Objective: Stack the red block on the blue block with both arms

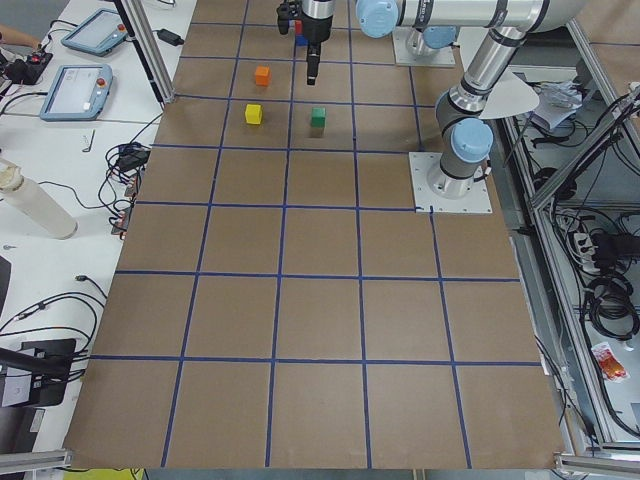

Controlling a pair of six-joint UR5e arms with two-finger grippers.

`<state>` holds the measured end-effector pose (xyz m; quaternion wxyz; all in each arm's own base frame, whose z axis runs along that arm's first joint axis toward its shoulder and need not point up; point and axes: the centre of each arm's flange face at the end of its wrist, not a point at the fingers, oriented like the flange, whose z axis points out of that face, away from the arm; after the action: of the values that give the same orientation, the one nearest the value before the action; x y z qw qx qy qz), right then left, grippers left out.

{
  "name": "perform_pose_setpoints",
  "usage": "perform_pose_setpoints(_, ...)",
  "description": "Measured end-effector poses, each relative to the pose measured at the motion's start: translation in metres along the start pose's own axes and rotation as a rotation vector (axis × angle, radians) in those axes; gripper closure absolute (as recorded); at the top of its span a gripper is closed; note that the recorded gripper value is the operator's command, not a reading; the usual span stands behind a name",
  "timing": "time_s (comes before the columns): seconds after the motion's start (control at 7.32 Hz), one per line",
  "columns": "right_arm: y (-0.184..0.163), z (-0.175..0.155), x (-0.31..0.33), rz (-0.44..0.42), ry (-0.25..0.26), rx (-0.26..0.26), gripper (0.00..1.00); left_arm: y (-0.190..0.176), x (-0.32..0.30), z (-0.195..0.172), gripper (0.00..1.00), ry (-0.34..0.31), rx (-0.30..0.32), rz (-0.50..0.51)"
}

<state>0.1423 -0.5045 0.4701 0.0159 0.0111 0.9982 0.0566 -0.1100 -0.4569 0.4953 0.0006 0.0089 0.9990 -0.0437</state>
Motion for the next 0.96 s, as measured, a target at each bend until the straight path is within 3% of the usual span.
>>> perform_pose_setpoints(0.27,0.007,-0.001,-0.001,0.107,0.01,0.003,0.0,0.0,0.0,0.0,0.0,0.0,0.0,0.0)
perform_pose_setpoints(0.96,0.012,0.012,0.0,0.127,0.017,-0.012,0.0,0.001,0.0,0.0,0.0,0.0,0.001,0.0)
